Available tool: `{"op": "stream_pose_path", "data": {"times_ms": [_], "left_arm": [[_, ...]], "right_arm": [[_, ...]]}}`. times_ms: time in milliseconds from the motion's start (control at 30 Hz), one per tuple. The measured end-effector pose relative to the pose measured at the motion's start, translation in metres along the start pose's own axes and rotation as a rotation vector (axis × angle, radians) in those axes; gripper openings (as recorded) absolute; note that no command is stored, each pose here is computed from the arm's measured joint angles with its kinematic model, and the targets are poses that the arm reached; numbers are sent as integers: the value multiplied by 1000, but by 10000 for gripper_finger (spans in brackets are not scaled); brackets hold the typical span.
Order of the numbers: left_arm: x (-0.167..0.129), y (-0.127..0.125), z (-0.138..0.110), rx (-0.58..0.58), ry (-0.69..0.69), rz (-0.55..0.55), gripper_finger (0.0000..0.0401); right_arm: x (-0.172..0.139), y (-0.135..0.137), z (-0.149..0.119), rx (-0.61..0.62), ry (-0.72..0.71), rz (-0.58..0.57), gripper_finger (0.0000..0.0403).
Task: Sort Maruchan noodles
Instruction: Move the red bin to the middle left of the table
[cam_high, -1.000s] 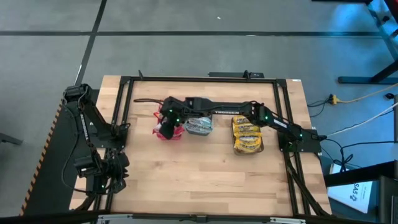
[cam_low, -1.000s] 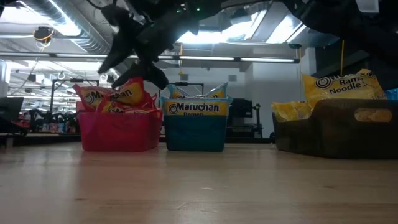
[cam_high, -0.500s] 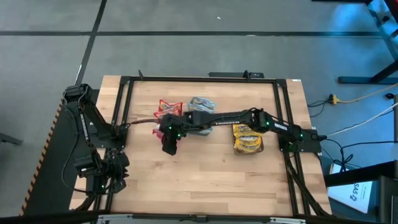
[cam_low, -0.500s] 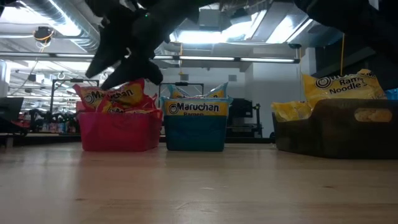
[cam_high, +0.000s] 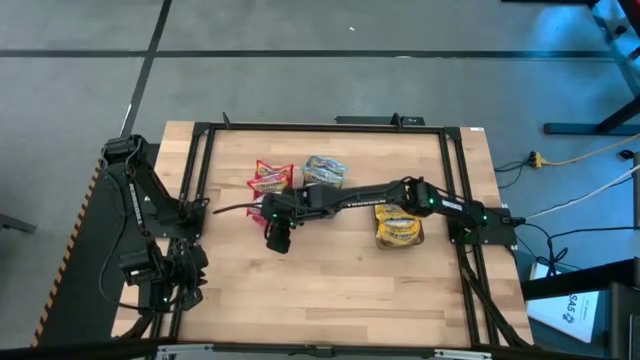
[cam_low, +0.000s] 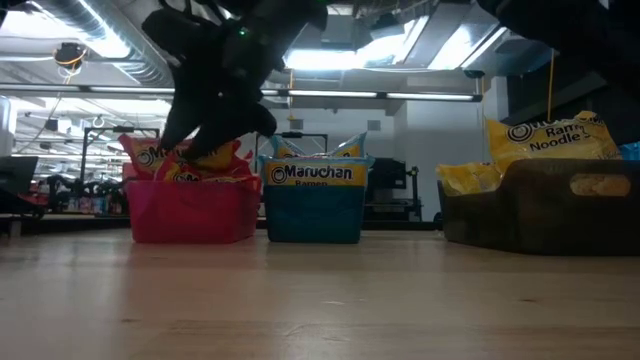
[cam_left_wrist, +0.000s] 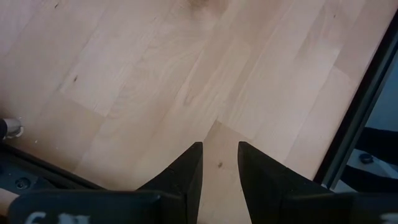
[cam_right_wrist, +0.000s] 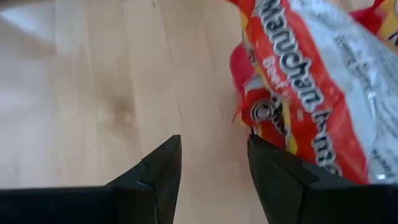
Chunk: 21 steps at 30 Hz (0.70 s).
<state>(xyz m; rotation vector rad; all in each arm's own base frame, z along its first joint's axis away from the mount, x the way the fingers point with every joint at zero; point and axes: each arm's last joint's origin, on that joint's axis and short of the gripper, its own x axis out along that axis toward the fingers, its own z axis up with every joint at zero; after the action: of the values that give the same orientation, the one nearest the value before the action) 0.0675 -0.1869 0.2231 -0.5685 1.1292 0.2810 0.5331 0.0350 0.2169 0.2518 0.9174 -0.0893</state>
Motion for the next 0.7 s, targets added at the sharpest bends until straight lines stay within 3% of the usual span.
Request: {"op": "stream_pose_path", "data": {"times_ms": [233,700], "left_arm": [[0,0,0,1,-1,2,95],[0,0,0,3,-1,3,95]], "right_arm": [[7,2,-9,-47,29,-124,181],[23,-2,-16,-50,50,-154,181]]}}
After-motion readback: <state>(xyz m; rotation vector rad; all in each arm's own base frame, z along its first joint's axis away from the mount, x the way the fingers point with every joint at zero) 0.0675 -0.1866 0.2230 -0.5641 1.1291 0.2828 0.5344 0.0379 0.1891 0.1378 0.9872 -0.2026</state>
